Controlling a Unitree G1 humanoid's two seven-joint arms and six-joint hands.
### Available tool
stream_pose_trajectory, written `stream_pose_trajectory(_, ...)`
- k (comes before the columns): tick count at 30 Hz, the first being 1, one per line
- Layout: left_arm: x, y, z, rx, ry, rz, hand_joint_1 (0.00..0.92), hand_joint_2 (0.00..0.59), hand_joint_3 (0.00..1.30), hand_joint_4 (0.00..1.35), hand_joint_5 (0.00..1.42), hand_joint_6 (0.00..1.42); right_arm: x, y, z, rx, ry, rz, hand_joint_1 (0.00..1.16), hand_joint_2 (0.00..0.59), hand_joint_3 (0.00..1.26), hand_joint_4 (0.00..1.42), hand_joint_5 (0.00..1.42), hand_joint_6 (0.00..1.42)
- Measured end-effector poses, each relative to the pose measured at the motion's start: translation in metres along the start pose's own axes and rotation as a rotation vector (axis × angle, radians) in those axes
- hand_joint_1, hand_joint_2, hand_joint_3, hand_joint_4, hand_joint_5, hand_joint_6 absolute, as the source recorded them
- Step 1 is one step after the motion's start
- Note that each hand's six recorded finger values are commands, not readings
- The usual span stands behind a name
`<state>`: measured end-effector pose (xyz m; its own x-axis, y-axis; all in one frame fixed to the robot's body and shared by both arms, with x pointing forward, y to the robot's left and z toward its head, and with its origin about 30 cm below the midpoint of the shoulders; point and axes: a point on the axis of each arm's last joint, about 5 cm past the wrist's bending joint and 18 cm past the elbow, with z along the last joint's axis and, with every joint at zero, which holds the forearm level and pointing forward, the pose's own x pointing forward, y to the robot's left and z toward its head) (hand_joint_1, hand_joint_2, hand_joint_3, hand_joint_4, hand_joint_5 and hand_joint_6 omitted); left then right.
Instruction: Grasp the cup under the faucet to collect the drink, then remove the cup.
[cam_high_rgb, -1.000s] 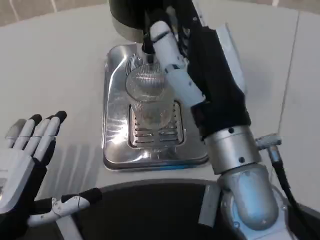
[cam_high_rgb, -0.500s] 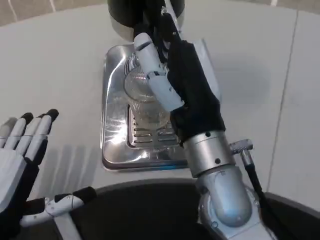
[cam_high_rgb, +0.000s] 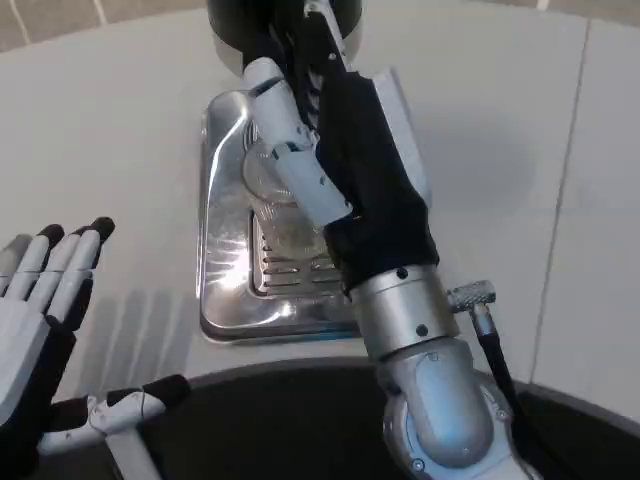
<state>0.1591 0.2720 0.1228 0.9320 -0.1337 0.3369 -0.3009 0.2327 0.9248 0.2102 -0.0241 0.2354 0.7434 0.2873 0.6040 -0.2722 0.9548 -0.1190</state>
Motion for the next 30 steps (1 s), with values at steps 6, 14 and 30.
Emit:
stream_pose_trajectory(6, 0.0, 0.0, 0.0004, -0.005, -0.01, 0.001, 0.0, 0.09, 0.0, 0.0, 0.0, 0.0, -0.001, 0.0026, 0.0061, 0.007, -0.01, 0.01, 0.26, 0.585, 0.0, 0.0, 0.0, 0.0)
stream_pose_trajectory(14, 0.0, 0.0, 0.0002, -0.006, -0.01, 0.003, 0.0, 0.09, 0.0, 0.0, 0.0, 0.0, -0.001, 0.0029, 0.009, 0.007, 0.003, 0.008, 0.2, 0.555, 0.0, 0.0, 0.0, 0.0)
stream_pose_trajectory(30, 0.0, -0.002, 0.0016, -0.025, -0.014, 0.006, 0.0, 0.09, 0.0, 0.0, 0.0, 0.0, 0.024, -0.0056, 0.0378, -0.17, 0.106, 0.189, 0.0, 0.528, 0.0, 0.0, 0.0, 0.0)
